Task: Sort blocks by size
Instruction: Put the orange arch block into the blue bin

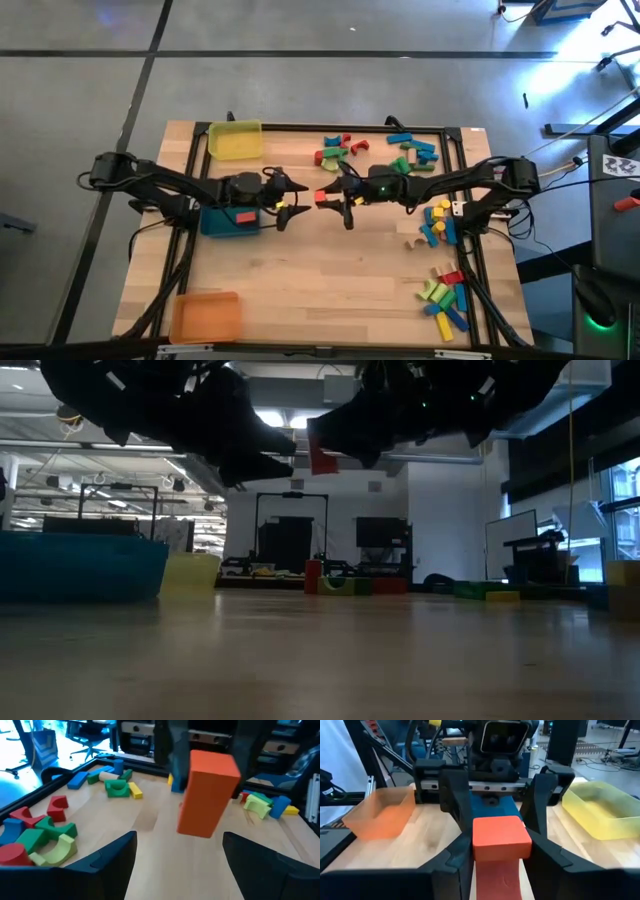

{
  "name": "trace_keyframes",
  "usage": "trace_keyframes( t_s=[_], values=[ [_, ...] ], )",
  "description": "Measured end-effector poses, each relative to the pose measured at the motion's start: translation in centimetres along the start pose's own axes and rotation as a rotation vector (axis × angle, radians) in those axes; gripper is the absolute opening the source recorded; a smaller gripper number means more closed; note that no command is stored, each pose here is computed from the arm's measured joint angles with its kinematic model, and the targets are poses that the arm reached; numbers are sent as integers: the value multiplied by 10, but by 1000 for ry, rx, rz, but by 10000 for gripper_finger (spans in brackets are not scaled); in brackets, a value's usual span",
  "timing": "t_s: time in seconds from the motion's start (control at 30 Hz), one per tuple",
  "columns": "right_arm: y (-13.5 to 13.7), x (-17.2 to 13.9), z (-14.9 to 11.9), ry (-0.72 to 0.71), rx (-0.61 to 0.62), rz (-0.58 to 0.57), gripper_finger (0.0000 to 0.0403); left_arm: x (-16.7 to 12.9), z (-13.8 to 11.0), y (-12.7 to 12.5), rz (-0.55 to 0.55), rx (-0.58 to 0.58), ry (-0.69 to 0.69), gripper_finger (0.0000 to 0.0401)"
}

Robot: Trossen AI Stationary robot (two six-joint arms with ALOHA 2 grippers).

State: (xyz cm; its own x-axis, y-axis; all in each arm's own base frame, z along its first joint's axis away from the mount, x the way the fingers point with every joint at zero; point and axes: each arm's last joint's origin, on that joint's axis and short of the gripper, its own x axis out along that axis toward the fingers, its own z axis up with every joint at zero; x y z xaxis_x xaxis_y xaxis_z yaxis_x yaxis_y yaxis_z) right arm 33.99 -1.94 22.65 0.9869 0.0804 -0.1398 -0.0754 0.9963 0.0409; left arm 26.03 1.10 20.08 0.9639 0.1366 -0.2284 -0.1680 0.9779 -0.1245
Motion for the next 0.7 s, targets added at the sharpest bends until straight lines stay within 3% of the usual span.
trace_keyframes(
  t_s=[0.7],
  values=[
    [14,33,5,-142,-58,52,138,-1,4,-4,-72,31,-46,280]
  ],
)
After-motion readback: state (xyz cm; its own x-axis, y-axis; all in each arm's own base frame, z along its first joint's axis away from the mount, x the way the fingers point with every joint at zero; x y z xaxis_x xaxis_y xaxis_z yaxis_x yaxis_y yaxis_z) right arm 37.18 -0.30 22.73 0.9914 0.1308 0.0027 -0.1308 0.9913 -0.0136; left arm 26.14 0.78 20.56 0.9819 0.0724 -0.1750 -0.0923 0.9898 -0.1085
